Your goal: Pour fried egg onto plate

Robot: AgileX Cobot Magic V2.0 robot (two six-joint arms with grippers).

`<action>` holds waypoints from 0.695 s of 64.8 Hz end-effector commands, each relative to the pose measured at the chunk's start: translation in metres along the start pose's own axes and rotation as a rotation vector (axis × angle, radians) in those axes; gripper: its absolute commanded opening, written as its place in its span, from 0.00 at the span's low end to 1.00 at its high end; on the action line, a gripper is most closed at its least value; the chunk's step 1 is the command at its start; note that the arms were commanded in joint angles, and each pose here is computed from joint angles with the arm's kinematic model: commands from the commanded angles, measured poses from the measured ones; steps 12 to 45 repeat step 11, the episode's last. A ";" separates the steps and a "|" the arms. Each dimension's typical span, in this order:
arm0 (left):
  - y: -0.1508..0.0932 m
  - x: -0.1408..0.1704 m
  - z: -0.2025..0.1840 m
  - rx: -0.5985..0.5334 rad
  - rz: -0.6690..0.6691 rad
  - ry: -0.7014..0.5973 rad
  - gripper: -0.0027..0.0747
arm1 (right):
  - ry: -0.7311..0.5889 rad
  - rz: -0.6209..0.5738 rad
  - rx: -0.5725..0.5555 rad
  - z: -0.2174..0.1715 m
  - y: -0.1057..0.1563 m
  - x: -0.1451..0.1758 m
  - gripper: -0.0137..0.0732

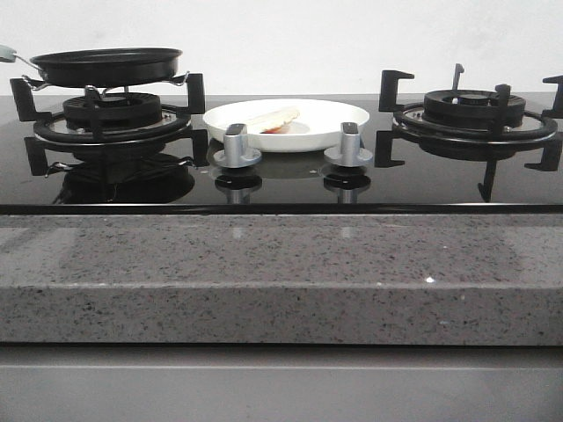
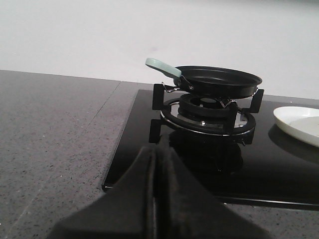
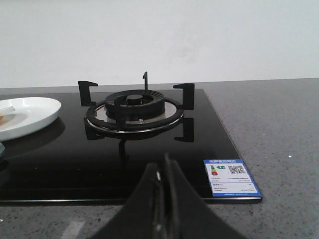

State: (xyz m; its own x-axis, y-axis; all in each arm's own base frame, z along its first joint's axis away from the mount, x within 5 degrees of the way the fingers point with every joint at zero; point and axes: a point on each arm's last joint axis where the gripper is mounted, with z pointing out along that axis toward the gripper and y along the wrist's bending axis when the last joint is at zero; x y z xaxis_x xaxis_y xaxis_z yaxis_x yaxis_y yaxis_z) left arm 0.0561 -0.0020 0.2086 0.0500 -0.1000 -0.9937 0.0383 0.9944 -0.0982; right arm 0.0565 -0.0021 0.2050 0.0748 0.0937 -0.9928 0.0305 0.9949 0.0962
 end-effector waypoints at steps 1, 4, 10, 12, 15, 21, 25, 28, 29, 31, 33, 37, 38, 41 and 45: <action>0.000 -0.007 -0.002 0.000 -0.015 -0.096 0.01 | -0.113 -0.015 -0.012 -0.002 0.001 -0.011 0.08; 0.000 -0.007 -0.002 0.000 -0.015 -0.096 0.01 | -0.113 -0.015 -0.012 -0.002 0.001 -0.011 0.08; 0.000 -0.007 -0.002 0.000 -0.015 -0.096 0.01 | -0.113 -0.015 -0.012 -0.002 0.001 -0.011 0.08; 0.000 -0.007 -0.002 0.000 -0.015 -0.096 0.01 | -0.113 -0.015 -0.012 -0.002 0.001 -0.011 0.08; 0.000 -0.007 -0.002 0.000 -0.015 -0.096 0.01 | -0.113 -0.015 -0.012 -0.002 0.001 -0.011 0.08; 0.000 -0.007 -0.002 0.000 -0.015 -0.096 0.01 | -0.113 -0.015 -0.012 -0.002 0.001 -0.011 0.08; 0.000 -0.007 -0.002 0.000 -0.015 -0.096 0.01 | -0.113 -0.015 -0.012 -0.002 0.001 -0.011 0.08; 0.000 -0.007 -0.002 0.000 -0.015 -0.096 0.01 | -0.113 -0.015 -0.012 -0.002 0.001 -0.011 0.08; 0.000 -0.007 -0.002 0.000 -0.015 -0.096 0.01 | -0.113 -0.015 -0.012 -0.002 0.001 -0.011 0.08; 0.000 -0.007 -0.002 0.000 -0.015 -0.096 0.01 | -0.113 -0.015 -0.012 -0.002 0.001 -0.011 0.08; 0.000 -0.007 -0.002 0.000 -0.015 -0.096 0.01 | -0.113 -0.015 -0.012 -0.002 0.001 -0.011 0.08; 0.000 -0.007 -0.002 0.000 -0.015 -0.096 0.01 | -0.113 -0.015 -0.012 -0.002 0.001 -0.011 0.08; 0.000 -0.007 -0.002 0.000 -0.015 -0.096 0.01 | -0.113 -0.015 -0.012 -0.002 0.001 -0.011 0.08; 0.000 -0.007 -0.002 0.000 -0.015 -0.096 0.01 | -0.113 -0.015 -0.012 -0.002 0.001 -0.011 0.08; 0.000 -0.007 -0.002 0.000 -0.015 -0.096 0.01 | -0.113 -0.015 -0.012 -0.002 0.001 -0.011 0.08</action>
